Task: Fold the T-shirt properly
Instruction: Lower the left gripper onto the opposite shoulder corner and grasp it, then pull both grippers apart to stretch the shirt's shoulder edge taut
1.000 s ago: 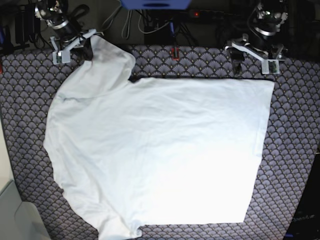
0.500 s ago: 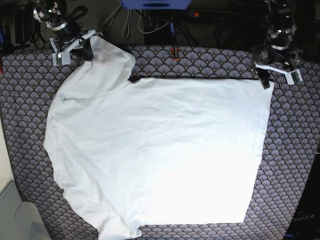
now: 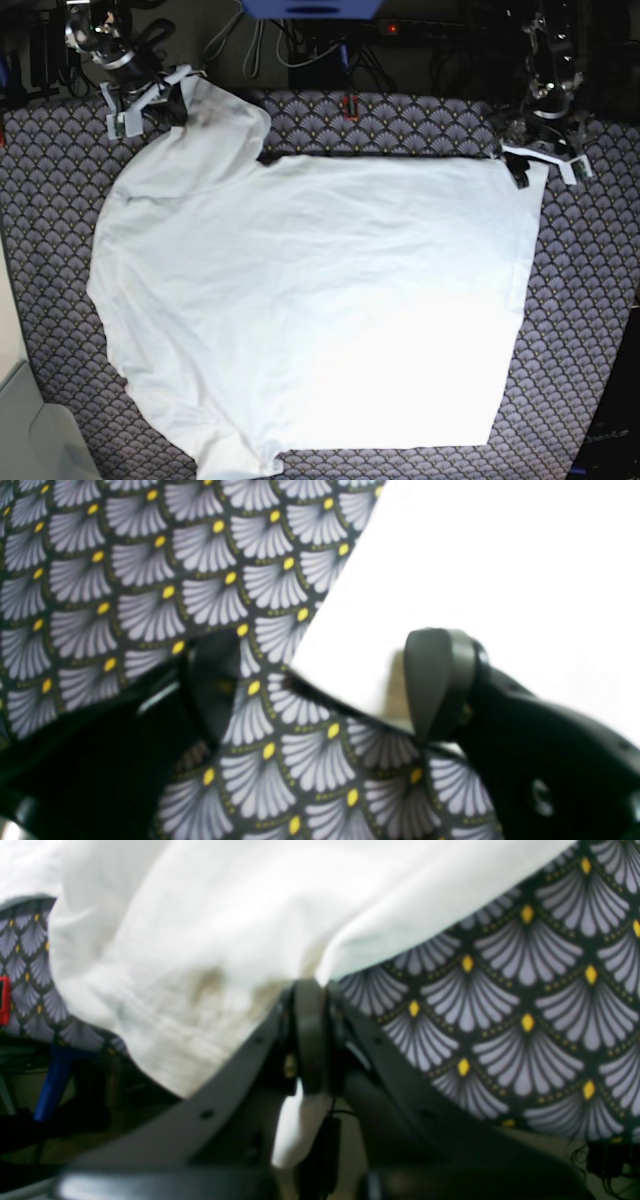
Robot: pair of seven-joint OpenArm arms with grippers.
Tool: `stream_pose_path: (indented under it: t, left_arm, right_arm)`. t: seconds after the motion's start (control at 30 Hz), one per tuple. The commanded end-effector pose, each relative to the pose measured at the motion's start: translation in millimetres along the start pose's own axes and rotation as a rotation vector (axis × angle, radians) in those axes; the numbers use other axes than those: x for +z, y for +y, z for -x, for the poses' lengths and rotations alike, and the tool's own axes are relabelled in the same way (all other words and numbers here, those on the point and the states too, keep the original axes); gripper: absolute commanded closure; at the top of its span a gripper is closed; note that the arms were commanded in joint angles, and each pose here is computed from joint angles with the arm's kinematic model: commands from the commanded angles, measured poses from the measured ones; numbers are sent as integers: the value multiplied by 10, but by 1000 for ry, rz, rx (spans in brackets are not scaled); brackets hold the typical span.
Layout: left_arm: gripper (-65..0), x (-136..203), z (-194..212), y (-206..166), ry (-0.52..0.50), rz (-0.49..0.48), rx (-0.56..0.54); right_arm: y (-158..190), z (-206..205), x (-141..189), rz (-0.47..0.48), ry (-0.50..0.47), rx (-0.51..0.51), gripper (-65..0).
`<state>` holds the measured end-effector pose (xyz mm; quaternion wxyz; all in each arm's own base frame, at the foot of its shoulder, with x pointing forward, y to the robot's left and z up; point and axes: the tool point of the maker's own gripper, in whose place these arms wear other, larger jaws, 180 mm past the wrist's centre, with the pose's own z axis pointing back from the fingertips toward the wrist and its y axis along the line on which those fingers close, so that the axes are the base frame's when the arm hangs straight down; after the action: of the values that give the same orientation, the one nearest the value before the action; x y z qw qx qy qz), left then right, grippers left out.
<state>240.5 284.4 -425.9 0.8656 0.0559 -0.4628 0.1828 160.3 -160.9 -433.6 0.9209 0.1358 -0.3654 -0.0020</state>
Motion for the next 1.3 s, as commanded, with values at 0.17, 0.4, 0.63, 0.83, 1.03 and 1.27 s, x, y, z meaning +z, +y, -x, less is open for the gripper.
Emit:
stream_pose_path:
  t: [0.17, 0.4, 0.63, 0.83, 1.03, 1.27]
  left_arm:
    - [-494, -28, -91, -126, -26, 33, 0]
    - [-364, -46, 34, -183, 7, 49, -10]
    - [-93, -40, 43, -166, 9, 45, -9]
    - [-9, -28, 186, -142, 116, 43, -20]
    - [-4, 20, 35, -36, 186, 16, -9]
    - [-4, 238, 16, 8, 174, 19, -51]
  right_arm:
    - [-19, 128, 29, 7, 60, 9, 0]
    - [-19, 128, 29, 7, 60, 9, 0]
    - [-32, 107, 36, 7, 57, 18, 0]
    - [-108, 41, 63, 15, 47, 45, 0]
    - [-35, -148, 163, -2, -30, 78, 0]
    - [60, -221, 287, -17, -77, 88, 0]
